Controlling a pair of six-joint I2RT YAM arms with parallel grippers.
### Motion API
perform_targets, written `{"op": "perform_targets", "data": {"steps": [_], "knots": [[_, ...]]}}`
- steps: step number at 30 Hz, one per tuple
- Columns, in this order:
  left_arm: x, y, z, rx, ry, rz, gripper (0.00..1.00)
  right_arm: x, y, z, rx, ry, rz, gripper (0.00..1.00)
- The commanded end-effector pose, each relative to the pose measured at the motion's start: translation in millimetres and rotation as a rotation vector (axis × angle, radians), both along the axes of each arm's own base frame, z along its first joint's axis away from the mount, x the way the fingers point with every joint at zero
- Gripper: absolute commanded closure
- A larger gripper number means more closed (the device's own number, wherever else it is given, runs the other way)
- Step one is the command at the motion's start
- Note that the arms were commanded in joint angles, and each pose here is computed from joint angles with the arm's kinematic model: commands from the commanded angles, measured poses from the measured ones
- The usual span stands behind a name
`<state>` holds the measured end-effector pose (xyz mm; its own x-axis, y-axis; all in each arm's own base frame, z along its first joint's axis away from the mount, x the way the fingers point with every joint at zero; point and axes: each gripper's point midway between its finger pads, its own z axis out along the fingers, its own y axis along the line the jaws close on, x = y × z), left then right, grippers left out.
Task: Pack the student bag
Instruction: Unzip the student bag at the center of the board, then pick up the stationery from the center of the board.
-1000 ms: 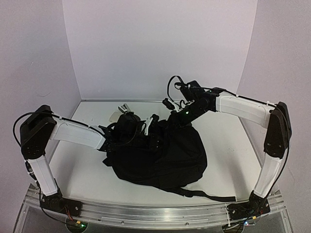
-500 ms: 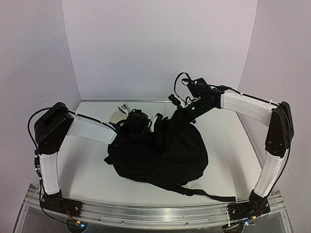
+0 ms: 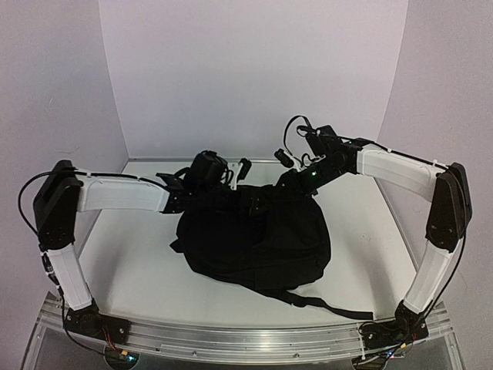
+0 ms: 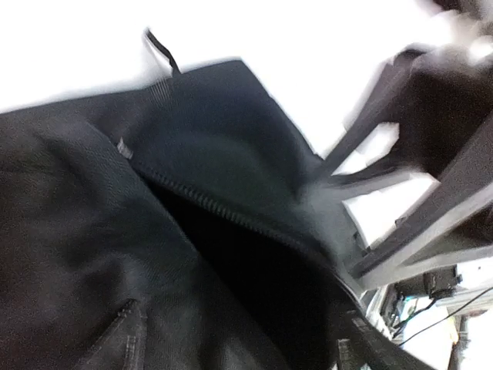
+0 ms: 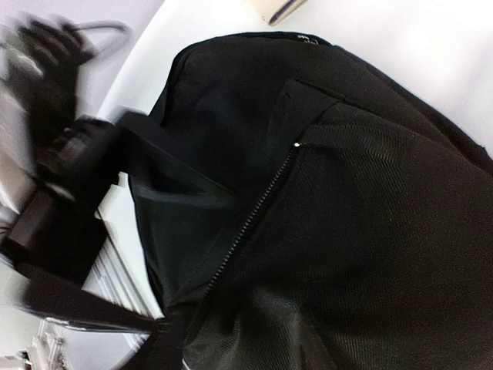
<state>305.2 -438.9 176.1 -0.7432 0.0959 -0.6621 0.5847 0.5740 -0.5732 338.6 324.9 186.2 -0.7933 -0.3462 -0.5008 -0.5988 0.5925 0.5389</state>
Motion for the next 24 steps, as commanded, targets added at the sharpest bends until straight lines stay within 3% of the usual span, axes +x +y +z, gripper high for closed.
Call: {"op": "perform_targets", "data": {"steps": [1, 5, 6, 11, 15, 20, 24], "knots": [[13.2, 49.3, 62.8, 0.009, -0.104, 0.118, 0.04, 11.1, -11.3, 42.8, 0.015, -0.160, -0.034, 0.28], [48.2, 106.8, 61.1, 0.007, -0.041, 0.273, 0.00, 34.6, -35.3, 51.7, -0.021, -0.213, -0.107, 0.03], [58.7, 124.1, 59.6, 0.000, -0.025, 0.312, 0.00, 42.5, -44.0, 52.6, -0.037, -0.228, -0.129, 0.02], [119.7, 198.4, 45.5, 0.044, 0.023, 0.495, 0.00, 91.9, -92.2, 57.2, -0.187, -0.375, -0.252, 0.02], [170.9, 227.9, 35.7, 0.118, 0.030, 0.583, 0.00, 113.4, -113.0, 29.6, -0.298, -0.353, -0.280, 0.02], [230.4, 227.7, 20.2, 0.202, 0.085, 0.620, 0.00, 113.0, -131.9, 19.2, -0.407, -0.420, -0.225, 0.02], [276.3, 215.1, 24.3, 0.191, 0.076, 0.646, 0.00, 109.1, -134.0, 33.6, -0.389, -0.425, -0.254, 0.02]]}}
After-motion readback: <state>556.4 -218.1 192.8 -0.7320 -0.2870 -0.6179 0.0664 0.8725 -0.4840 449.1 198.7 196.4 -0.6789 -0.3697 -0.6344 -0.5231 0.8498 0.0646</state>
